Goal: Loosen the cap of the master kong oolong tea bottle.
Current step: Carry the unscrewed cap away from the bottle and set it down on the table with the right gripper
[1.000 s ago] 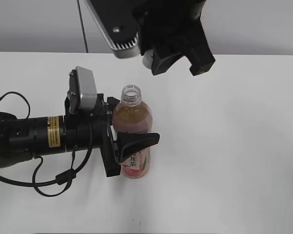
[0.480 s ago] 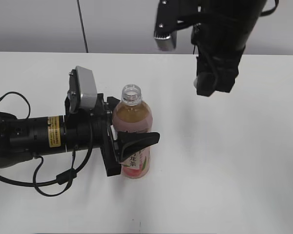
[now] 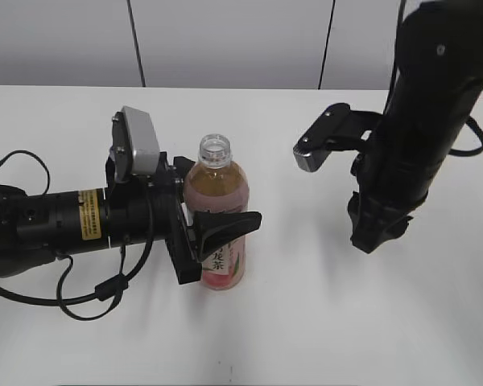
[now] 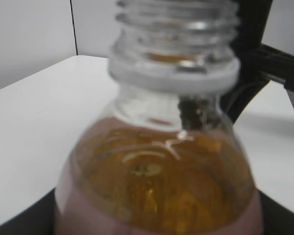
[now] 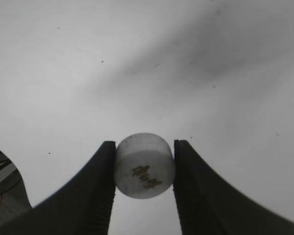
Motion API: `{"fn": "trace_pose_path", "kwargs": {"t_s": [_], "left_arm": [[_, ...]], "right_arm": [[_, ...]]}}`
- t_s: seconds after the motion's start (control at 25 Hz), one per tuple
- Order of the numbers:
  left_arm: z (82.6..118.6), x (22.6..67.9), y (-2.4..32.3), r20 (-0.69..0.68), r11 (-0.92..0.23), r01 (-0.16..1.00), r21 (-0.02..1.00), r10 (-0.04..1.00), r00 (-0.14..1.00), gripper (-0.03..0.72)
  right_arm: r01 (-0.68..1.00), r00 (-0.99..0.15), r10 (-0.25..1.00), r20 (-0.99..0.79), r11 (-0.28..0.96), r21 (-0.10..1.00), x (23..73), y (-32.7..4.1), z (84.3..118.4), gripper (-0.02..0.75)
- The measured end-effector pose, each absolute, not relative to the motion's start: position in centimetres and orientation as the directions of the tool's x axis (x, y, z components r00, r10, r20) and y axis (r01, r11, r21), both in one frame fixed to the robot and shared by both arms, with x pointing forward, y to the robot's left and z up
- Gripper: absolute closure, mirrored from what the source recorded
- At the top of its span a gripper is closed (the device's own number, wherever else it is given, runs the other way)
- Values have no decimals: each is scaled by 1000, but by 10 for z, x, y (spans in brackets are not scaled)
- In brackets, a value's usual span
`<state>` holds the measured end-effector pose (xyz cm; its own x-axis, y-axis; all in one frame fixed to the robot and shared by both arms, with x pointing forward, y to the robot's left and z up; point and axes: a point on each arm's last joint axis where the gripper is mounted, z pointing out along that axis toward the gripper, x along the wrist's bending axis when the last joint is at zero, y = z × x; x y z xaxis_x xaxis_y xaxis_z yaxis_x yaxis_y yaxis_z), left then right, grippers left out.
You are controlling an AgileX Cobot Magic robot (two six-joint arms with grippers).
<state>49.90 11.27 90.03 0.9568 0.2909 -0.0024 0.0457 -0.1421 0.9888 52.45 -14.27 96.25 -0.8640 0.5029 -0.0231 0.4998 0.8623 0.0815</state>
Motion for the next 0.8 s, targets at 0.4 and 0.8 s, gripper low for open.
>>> {"fn": "trace_pose_path", "kwargs": {"t_s": [0.4, 0.8], "left_arm": [[900, 499, 113, -4, -141, 47, 989, 296, 955, 249], [900, 500, 113, -4, -141, 48, 989, 298, 954, 249]], "right_arm": [[629, -776, 631, -10, 775, 56, 524, -144, 909, 446], [697, -714, 700, -13, 713, 81, 529, -141, 908, 161]]}}
